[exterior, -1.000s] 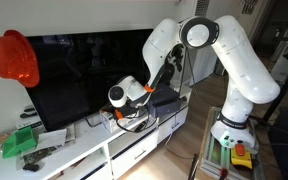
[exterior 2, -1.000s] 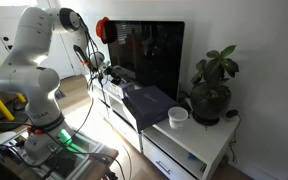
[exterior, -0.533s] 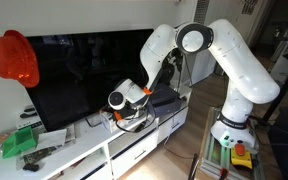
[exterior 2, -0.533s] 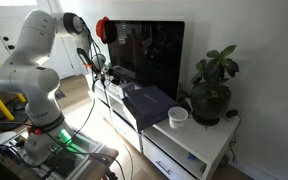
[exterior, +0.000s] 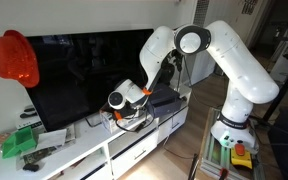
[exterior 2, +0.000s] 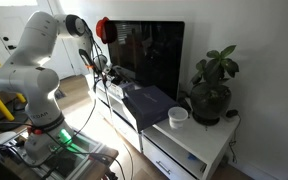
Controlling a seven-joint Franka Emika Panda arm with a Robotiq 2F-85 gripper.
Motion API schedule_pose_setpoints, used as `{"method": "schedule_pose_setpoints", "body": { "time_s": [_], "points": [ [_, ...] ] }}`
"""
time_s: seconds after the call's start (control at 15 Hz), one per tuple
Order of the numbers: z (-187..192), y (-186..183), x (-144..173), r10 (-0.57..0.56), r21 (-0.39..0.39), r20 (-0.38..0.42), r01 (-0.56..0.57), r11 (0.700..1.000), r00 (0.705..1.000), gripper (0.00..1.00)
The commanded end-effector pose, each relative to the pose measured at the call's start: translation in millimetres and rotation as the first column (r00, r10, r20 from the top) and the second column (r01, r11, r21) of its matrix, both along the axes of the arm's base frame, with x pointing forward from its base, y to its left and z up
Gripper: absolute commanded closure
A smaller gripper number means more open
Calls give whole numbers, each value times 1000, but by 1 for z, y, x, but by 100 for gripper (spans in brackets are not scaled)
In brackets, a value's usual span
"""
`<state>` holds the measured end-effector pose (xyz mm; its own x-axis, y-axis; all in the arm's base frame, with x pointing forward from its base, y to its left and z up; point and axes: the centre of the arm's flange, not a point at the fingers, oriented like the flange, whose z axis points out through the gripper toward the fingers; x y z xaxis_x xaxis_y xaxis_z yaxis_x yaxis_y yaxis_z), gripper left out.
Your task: Remove one sachet from the white box and put it on the table
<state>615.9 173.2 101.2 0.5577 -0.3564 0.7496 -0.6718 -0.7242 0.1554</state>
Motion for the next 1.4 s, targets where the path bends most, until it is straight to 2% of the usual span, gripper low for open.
{"method": "schedule_pose_setpoints", "body": {
  "time_s": [0.0,0.13,0.27,0.4,0.87,1.07,1.33],
  "points": [
    [3,-6,5,-38,22,7,38,999,999,81],
    [8,-13,7,-59,41,3,59,997,998,95],
    [15,-19,8,-84,58,-3,84,995,996,100],
    [24,-22,7,-117,89,-13,117,989,993,97],
    [82,-24,-5,-206,143,-31,209,967,978,97],
    [108,-20,-10,-197,184,-34,200,962,980,97],
    [143,-23,-16,-150,205,2,146,968,989,97]
  ]
}}
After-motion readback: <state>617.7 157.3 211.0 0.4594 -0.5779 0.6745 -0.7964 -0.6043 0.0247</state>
